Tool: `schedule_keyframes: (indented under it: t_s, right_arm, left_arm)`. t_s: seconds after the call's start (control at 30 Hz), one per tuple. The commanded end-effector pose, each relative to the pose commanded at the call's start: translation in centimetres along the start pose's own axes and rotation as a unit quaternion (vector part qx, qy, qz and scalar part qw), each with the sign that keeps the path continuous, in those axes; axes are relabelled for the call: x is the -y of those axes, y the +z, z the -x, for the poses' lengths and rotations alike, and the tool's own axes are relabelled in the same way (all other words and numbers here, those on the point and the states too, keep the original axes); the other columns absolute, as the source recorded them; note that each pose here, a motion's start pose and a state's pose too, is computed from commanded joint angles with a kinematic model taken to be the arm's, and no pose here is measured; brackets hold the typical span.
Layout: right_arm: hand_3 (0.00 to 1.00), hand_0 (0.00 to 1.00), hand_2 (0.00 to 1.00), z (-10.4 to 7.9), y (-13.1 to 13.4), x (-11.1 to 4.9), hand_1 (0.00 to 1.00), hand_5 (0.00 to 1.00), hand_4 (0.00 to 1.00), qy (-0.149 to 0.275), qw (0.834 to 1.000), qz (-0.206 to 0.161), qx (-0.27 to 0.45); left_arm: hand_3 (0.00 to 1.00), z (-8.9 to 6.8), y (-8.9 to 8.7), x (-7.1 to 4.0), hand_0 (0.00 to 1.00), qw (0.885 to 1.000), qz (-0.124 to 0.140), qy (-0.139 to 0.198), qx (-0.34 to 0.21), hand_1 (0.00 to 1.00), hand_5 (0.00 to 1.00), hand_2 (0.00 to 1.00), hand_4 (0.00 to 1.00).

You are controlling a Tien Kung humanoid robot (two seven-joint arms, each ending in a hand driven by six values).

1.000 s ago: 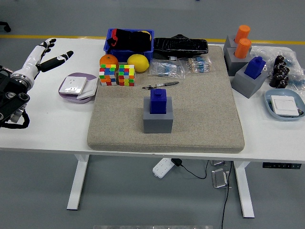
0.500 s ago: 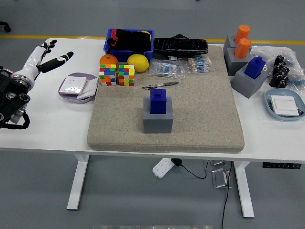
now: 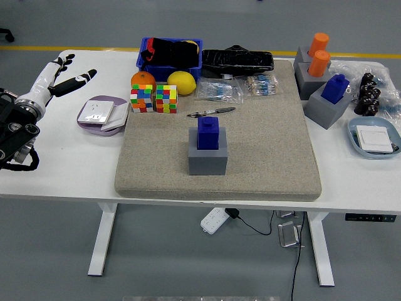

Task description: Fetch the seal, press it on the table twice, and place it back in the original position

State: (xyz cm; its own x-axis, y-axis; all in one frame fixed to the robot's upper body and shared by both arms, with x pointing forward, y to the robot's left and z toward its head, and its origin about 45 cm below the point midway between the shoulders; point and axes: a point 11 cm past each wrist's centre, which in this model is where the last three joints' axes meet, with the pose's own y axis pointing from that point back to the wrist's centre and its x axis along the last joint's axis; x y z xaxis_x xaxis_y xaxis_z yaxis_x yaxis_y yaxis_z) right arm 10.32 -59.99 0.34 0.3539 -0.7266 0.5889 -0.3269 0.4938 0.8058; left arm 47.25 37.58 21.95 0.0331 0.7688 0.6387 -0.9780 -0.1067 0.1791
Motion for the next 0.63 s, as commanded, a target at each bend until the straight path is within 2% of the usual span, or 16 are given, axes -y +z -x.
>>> schedule_keyframes:
  t_s: [0.63]
  right_arm:
    - [0.637,0.803,0.685,0.29,0.03,0.02,0.705,0.536,0.769,-0.007,1.0,0.002,-0.001]
  left_arm:
    - [0.979,0.11,-0.12,0.0,0.998,1.0,-0.005,-0.006,0.005,0.998,0.641,0.986,0.856]
